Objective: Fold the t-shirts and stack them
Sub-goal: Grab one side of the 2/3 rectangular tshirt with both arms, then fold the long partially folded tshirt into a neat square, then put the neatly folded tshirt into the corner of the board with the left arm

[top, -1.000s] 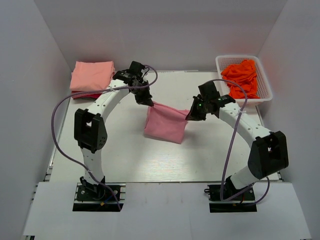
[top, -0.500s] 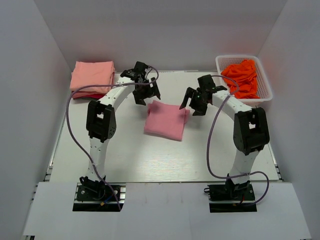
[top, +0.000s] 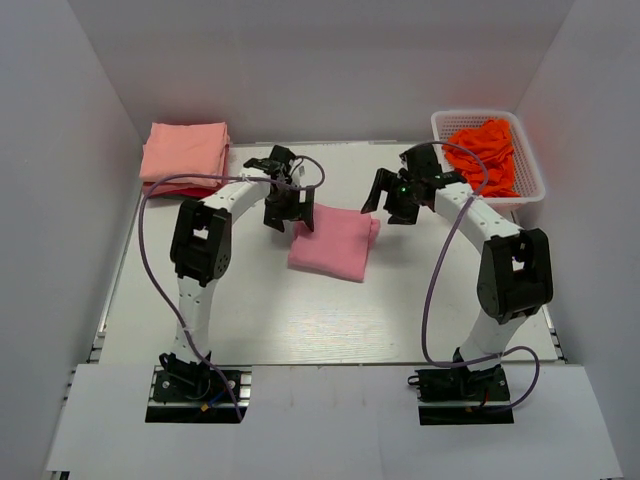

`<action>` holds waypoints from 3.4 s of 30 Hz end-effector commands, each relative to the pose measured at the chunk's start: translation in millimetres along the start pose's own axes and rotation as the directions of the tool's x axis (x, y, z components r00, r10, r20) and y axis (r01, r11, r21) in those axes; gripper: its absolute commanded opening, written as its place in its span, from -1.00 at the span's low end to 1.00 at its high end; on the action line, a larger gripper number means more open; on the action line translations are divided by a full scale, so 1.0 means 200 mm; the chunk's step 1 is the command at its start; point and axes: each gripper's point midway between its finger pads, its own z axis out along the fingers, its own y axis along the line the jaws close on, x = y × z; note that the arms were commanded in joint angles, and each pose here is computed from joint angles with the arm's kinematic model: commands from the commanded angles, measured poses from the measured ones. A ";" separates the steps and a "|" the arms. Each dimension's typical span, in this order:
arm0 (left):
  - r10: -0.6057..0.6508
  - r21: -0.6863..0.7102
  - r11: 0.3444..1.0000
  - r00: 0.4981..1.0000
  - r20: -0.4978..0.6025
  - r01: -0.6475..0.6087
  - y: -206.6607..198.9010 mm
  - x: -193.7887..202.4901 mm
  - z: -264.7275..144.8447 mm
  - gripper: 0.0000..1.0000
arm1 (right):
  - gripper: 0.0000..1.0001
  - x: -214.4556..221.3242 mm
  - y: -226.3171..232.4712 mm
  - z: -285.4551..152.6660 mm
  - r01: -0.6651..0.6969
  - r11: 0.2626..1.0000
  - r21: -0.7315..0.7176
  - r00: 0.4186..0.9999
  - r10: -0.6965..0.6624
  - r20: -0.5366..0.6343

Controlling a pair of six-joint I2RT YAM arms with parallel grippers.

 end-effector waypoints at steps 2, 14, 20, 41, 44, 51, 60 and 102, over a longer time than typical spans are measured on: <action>0.089 0.086 0.992 0.996 -0.002 -0.089 -0.10 0.00 0.01 1.00 | 0.81 0.01 0.00 -0.05 0.033 0.999 0.000 0.999 -0.033 0.001; 0.072 0.046 0.997 0.983 -0.167 -0.066 -0.01 0.30 0.26 -0.01 | 0.81 0.08 -0.09 -0.08 0.018 0.999 0.040 1.000 -0.018 -0.001; 0.116 0.010 0.993 0.988 -0.102 -0.116 -0.05 0.19 0.24 -1.00 | 0.81 0.07 -0.12 -0.14 0.023 0.998 0.051 0.998 -0.026 0.058; 0.485 -0.365 0.866 0.751 0.448 -0.342 0.08 -0.78 -0.94 -1.00 | 0.81 0.19 -0.10 -0.47 0.050 0.999 0.005 0.973 -0.050 0.225; 0.496 -0.435 0.852 0.710 0.499 -0.290 0.22 -0.89 -1.11 -1.00 | 0.81 0.18 -0.08 -0.52 0.053 0.999 0.001 0.967 -0.052 0.249; 0.536 -0.521 0.826 0.588 0.606 -0.216 0.43 -1.05 -1.48 -1.00 | 0.81 0.15 -0.05 -0.55 0.053 0.999 -0.011 0.968 -0.048 0.248; 0.530 -0.552 0.826 0.491 0.691 -0.115 0.74 -1.15 -1.75 -1.00 | 0.81 0.15 0.00 -0.48 0.030 0.998 -0.052 0.987 -0.021 0.161; 0.092 -0.281 0.923 0.560 0.824 0.262 1.28 -1.15 -1.51 1.00 | 0.81 -0.01 0.10 -0.37 0.002 0.998 -0.070 0.991 0.007 0.134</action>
